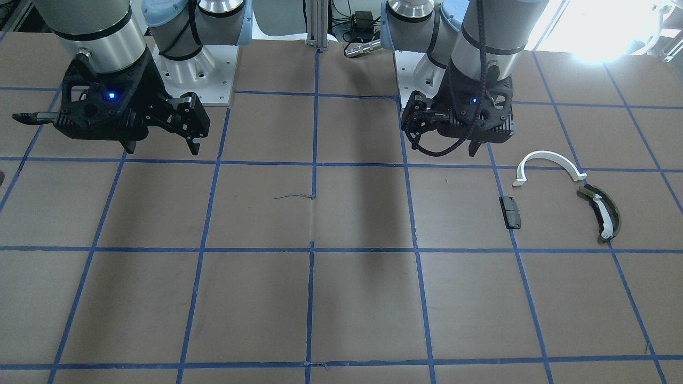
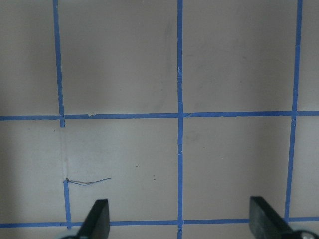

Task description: Place bearing gear from tray to pile

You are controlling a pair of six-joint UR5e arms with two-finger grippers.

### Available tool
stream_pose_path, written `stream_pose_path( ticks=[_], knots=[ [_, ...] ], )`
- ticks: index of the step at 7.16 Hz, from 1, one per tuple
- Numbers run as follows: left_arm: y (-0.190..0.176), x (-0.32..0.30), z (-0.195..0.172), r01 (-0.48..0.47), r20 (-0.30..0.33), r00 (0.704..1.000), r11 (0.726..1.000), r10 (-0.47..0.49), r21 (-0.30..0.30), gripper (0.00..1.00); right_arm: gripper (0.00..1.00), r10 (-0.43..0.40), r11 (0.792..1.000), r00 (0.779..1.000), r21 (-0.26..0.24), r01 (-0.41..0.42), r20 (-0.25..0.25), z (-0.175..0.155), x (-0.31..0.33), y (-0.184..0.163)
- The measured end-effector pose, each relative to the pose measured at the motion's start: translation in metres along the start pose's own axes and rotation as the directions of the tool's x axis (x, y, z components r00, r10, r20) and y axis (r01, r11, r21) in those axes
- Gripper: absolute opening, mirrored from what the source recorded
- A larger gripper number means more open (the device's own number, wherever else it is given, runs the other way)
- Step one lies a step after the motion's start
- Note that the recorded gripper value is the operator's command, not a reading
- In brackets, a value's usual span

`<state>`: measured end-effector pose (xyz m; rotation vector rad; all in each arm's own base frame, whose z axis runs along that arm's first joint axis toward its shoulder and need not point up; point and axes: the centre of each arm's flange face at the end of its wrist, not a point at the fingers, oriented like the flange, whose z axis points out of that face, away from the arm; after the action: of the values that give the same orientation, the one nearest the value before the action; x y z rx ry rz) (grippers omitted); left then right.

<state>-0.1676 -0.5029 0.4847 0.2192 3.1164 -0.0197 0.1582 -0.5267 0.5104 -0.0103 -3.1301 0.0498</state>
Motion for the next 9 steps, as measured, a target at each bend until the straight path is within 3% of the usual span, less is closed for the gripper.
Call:
stream_pose_path(
  ticks=[9],
  knots=[
    [-0.0001, 0.0001, 0.0003, 0.0, -0.001, 1.0, 1.0, 0.0, 0.002, 1.0, 1.0, 0.002, 1.0, 1.0, 0.005, -0.002, -0.007, -0.0026, 0.0094, -0.0038]
  ],
)
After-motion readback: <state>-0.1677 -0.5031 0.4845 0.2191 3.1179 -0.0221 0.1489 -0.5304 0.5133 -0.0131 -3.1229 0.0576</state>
